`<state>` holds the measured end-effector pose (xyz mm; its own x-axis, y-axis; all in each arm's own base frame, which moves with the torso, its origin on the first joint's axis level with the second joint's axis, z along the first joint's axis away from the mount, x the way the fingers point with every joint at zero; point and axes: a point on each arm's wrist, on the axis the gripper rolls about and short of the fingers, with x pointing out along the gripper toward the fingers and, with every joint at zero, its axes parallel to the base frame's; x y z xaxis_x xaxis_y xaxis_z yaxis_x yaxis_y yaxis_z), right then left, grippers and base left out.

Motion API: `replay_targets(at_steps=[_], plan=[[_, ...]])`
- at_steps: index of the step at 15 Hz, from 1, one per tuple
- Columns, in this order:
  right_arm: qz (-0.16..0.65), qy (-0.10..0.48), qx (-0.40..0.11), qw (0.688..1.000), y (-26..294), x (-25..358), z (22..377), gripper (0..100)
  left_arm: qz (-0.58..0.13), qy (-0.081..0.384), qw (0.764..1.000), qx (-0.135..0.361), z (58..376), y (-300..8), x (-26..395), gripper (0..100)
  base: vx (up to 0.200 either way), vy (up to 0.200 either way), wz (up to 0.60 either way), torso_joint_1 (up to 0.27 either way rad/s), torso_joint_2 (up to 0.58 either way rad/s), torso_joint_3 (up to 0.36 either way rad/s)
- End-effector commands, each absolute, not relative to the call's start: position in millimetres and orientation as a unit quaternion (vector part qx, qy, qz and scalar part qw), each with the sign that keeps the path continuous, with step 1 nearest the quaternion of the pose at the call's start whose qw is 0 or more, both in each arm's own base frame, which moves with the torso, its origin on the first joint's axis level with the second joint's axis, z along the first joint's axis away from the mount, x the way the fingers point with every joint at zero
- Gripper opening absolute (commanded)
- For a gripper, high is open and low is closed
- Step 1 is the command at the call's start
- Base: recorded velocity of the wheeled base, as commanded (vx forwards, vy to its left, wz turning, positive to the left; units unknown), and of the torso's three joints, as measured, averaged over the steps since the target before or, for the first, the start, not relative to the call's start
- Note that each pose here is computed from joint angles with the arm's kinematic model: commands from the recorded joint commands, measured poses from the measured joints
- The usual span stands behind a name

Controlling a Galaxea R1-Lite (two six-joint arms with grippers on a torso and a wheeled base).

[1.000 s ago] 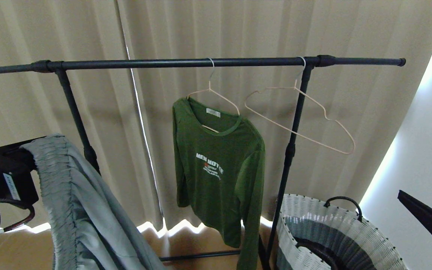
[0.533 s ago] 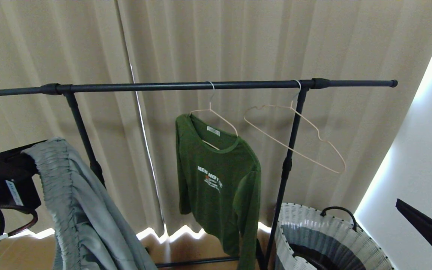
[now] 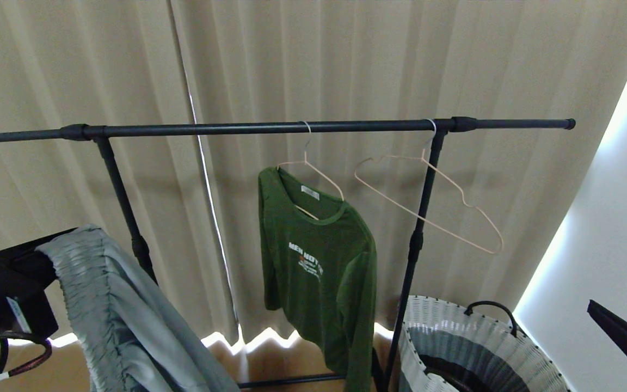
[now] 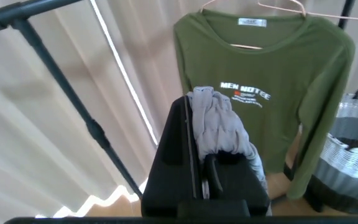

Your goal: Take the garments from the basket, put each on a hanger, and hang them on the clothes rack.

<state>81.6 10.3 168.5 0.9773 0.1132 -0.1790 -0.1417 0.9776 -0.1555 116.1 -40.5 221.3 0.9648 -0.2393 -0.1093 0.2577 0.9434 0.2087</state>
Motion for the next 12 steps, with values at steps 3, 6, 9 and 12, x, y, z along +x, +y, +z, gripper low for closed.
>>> replay_targets(at_steps=[3, 6, 9, 12], plan=[[0.064, 0.121, -0.084, 0.987, 9, 80, 202, 100, -0.15, 0.021, 0.984, 0.094, 218, -34, 117, 0, 0.0, 0.0, 0.0, 0.0, 0.0, 0.0], [0.063, 0.112, -0.083, 0.988, 10, 82, 213, 100, -0.177, 0.015, 0.981, 0.084, 214, -30, 120, 0, 0.0, 0.0, 0.0, 0.0, 0.0, 0.0], [0.064, 0.131, -0.084, 0.986, 11, 92, 211, 100, -0.179, 0.018, 0.98, 0.087, 210, -30, 118, 0, 0.0, 0.0, 0.0, 0.0, 0.0, 0.0], [0.065, 0.151, -0.085, 0.983, 12, 106, 211, 100, -0.18, 0.003, 0.979, 0.097, 208, -29, 114, 0, 0.0, 0.0, 0.0, 0.0, 0.0, 0.0]])
